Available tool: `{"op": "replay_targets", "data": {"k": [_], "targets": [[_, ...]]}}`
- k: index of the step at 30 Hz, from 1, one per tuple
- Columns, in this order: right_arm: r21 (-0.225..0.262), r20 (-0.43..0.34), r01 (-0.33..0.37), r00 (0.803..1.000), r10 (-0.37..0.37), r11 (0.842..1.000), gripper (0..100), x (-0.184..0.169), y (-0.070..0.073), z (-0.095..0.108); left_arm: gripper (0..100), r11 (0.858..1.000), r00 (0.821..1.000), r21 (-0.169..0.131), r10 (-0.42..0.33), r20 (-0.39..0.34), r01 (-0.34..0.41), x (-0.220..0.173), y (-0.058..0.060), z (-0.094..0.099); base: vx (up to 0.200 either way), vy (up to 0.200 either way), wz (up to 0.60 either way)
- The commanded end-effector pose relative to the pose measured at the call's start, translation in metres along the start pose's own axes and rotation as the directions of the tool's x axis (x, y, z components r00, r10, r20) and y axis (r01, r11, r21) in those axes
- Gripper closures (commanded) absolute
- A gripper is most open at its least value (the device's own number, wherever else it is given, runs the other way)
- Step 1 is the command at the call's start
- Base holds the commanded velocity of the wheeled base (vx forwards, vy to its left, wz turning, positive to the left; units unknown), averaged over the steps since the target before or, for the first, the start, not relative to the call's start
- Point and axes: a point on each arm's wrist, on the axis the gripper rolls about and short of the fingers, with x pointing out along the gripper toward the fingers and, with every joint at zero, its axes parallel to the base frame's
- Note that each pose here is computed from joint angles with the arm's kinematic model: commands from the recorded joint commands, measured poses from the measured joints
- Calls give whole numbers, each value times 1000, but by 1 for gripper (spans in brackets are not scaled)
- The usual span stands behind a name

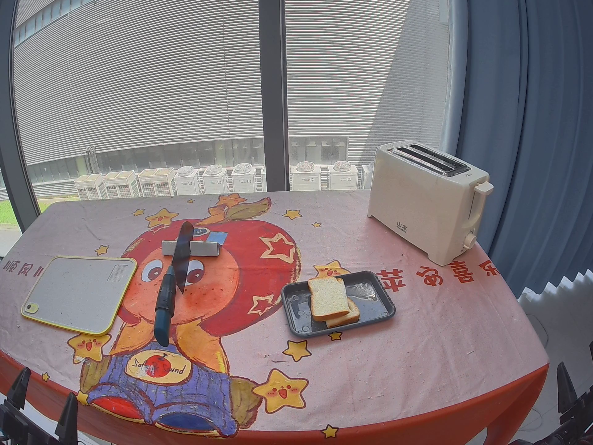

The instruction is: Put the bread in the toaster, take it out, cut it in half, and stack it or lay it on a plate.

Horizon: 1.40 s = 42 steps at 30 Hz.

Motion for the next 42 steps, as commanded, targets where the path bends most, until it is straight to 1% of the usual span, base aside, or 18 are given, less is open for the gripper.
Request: {"op": "replay_targets", "data": {"k": [1,42], "targets": [[-1,-1,1,1000,-1,1000,0,0,0,-5,0,1000,1000,0,0,-3,0,0,0,-5,0,0,0],[-2,-4,1,1000,-1,1000,0,0,0,-6,0,1000,1000,-2,0,-3,0,0,0,-5,0,0,0]]}}
